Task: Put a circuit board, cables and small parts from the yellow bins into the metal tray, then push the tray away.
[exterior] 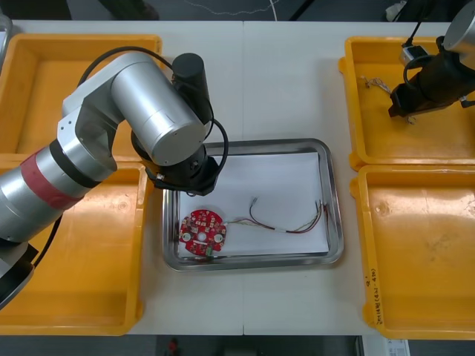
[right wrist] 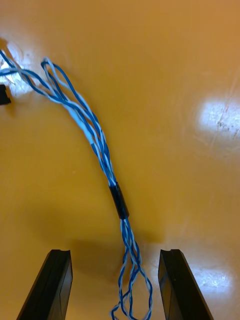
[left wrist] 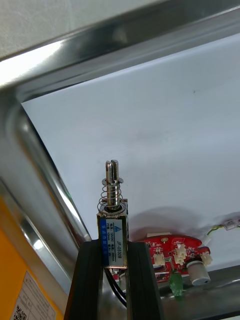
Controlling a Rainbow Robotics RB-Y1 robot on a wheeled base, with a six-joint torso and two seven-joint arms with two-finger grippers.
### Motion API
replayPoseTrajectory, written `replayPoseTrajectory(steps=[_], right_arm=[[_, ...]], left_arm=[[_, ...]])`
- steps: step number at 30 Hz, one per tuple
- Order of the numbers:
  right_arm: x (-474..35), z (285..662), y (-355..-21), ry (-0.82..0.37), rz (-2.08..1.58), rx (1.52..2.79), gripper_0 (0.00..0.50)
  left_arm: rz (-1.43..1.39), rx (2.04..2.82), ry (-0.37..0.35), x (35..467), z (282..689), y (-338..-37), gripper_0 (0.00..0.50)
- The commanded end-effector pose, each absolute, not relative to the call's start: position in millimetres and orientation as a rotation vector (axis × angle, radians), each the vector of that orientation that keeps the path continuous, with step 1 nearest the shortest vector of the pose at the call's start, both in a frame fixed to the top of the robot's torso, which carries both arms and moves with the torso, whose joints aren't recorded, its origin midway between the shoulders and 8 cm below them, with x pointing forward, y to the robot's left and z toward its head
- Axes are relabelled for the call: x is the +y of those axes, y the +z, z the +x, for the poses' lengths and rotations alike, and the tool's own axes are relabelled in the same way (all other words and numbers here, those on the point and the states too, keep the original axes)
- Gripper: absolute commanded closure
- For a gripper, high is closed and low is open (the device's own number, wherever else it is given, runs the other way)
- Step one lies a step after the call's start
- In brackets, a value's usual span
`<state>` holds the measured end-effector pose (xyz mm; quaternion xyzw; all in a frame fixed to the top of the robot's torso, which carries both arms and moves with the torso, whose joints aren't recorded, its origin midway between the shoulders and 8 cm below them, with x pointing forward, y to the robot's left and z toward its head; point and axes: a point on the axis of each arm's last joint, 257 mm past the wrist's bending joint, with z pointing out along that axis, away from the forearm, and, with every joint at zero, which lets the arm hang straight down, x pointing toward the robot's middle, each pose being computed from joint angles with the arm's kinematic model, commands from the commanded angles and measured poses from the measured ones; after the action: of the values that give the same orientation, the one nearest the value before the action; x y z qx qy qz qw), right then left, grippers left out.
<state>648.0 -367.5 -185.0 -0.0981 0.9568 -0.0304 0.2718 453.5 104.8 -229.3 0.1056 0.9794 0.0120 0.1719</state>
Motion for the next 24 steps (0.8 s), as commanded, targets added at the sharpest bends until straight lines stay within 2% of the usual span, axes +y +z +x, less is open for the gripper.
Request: replayPoseTrajectory(steps=[1, 7, 15, 16, 17, 18, 19, 20, 22, 24], right_arm=[[-346, 670, -160, -0.046, -0.296, 2.486, 0.0], [-350, 669, -169, -0.048, -0.282, 2.483, 0.0], [-361, 663, -179, -0.06, -0.267, 2.502, 0.0], [-365, 661, -182, -0.063, -0.265, 2.506, 0.0], [-366, 661, -182, -0.065, -0.264, 2.507, 0.0], [-368, 660, -184, -0.066, -0.262, 2.51, 0.0], [-369, 659, -185, -0.064, -0.257, 2.512, 0.0], [-370, 658, -188, -0.065, -0.256, 2.516, 0.0], [-370, 657, -190, -0.05, -0.241, 2.515, 0.0], [-369, 658, -191, -0.032, -0.226, 2.509, 0.0]], left_arm=[[0.327, 2.768, 0.01, 83, 452, -237, 0.499], [0.333, 2.773, 0.027, 86, 457, -252, 0.498], [0.337, 2.766, 0.017, 82, 458, -253, 0.495], [0.336, 2.767, 0.019, 82, 458, -253, 0.475], [0.335, 2.768, 0.02, 82, 458, -254, 0.396], [0.336, 2.767, 0.019, 82, 458, -253, 0.337], [0.335, 2.767, 0.021, 83, 458, -253, 0.21], [0.335, 2.765, 0.02, 83, 458, -253, 0.114], [0.335, 2.764, 0.022, 83, 459, -252, 0.0], [0.334, 2.766, 0.019, 82, 458, -253, 0.0]])
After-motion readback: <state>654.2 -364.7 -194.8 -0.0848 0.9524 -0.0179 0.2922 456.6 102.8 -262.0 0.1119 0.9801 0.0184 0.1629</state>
